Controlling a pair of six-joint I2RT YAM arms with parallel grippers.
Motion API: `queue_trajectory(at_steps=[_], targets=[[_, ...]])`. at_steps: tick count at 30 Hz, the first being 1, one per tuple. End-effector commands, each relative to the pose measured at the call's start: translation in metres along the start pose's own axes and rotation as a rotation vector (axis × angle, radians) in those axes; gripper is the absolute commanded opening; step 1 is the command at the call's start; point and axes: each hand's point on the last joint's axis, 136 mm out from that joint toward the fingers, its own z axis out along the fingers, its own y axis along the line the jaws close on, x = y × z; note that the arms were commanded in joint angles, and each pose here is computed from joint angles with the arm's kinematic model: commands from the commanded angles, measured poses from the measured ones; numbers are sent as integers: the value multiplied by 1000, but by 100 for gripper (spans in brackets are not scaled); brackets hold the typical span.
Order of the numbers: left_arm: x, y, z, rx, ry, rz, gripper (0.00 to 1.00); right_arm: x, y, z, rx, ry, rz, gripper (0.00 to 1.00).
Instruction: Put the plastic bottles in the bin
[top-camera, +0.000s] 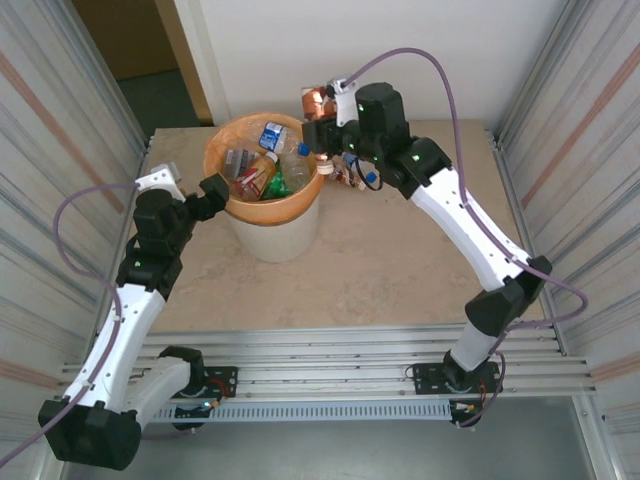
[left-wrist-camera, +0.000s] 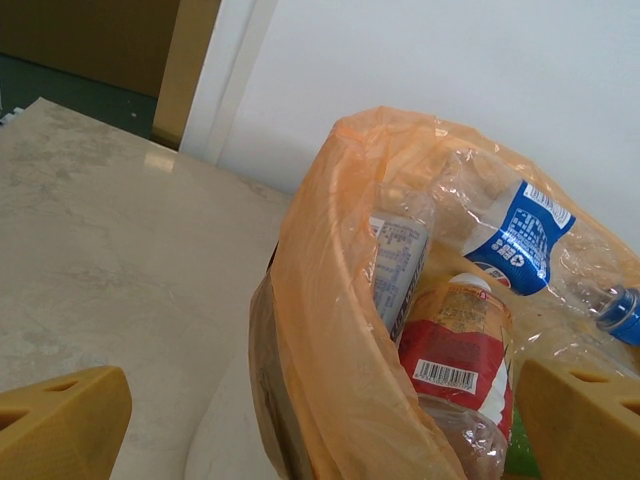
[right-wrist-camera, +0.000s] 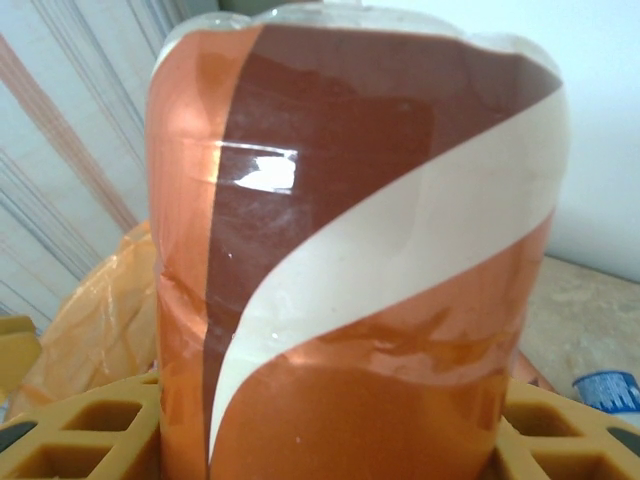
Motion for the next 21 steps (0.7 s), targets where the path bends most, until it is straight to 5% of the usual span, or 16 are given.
queue_trajectory(at_steps=[1, 21], targets=[[-11, -6, 0, 34, -34, -21, 99, -3, 14, 13, -53, 23, -62, 45], [-9, -5, 2, 31, -28, -21, 99, 56, 51, 89, -54, 193, -333, 47]])
